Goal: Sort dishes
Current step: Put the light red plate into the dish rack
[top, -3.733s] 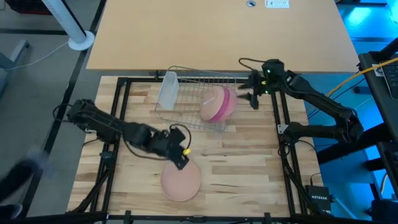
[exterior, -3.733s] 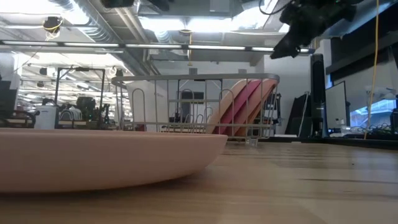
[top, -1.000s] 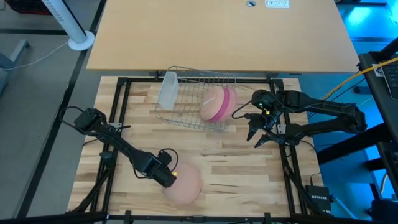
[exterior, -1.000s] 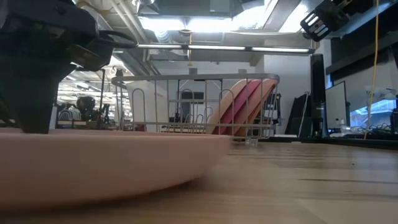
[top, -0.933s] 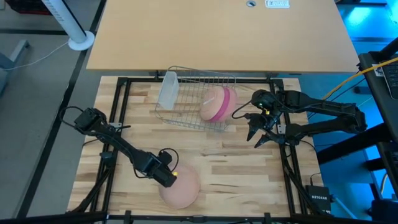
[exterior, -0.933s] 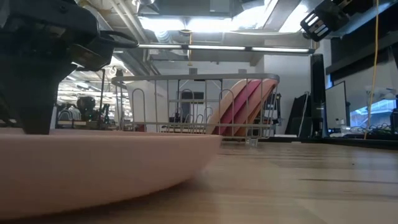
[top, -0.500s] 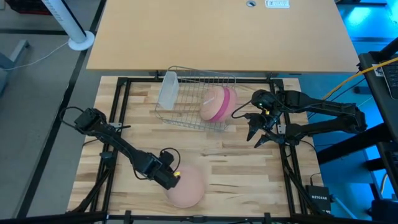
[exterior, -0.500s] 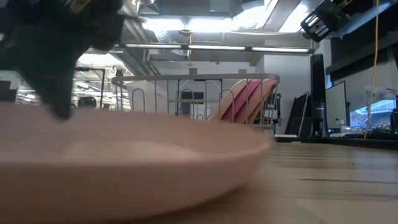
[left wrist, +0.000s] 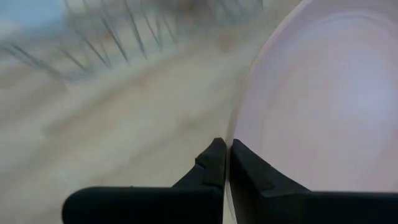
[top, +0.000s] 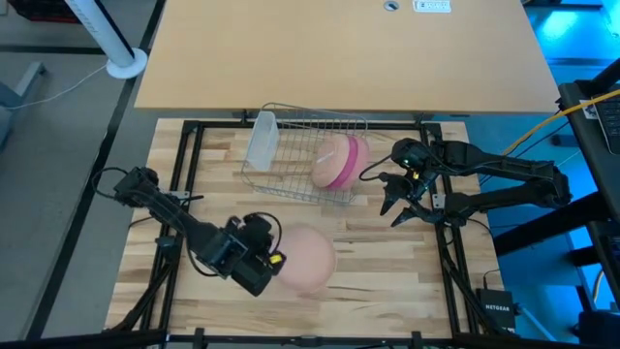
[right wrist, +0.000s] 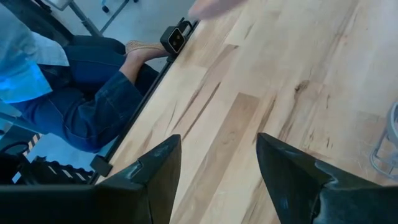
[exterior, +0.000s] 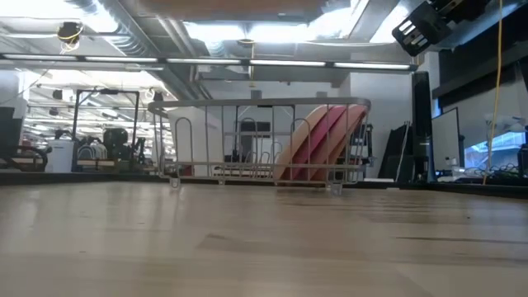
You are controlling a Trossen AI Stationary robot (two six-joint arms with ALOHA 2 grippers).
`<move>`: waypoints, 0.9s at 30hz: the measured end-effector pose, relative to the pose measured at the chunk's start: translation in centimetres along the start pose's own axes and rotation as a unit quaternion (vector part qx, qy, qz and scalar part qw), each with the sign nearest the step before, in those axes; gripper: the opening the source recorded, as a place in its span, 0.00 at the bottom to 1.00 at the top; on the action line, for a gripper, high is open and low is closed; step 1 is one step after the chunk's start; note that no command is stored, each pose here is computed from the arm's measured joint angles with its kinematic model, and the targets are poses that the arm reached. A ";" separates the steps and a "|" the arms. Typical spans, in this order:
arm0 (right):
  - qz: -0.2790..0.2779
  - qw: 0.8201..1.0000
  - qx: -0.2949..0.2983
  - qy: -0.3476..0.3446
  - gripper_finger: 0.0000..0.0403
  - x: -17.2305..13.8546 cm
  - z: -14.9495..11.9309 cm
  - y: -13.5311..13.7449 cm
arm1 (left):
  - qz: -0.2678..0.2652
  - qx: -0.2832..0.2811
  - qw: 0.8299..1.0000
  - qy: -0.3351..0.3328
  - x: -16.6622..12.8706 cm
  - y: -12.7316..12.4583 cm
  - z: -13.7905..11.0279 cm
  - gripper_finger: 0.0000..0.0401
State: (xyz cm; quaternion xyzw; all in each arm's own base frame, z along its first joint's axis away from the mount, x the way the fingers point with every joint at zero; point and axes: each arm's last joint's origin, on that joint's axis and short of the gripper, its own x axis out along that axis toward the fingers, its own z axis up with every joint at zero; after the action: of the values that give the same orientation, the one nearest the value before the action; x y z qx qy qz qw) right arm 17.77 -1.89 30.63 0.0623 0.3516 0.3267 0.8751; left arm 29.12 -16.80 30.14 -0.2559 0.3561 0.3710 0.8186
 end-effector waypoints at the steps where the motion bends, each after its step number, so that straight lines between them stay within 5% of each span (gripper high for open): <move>1: 0.000 1.000 0.000 0.000 0.53 0.0 0.0 0.0 | 0.006 0.003 1.000 -0.017 -0.6 0.1 0.6 0.00; 10: -0.001 1.000 -0.003 -0.003 0.53 -0.1 0.0 0.1 | 0.072 -0.029 0.977 -0.197 -3.4 1.9 6.2 0.00; 27: -0.014 1.000 -0.014 -0.009 0.53 -0.6 0.0 0.6 | 0.236 -0.049 0.893 -0.379 3.4 4.6 14.9 0.00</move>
State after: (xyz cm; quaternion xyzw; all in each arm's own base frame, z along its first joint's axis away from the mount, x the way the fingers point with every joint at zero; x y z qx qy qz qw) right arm 17.11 -1.78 31.14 0.0482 0.3404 0.3191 0.8832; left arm 32.92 -2.48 35.98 -0.0443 0.0500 0.6390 0.7663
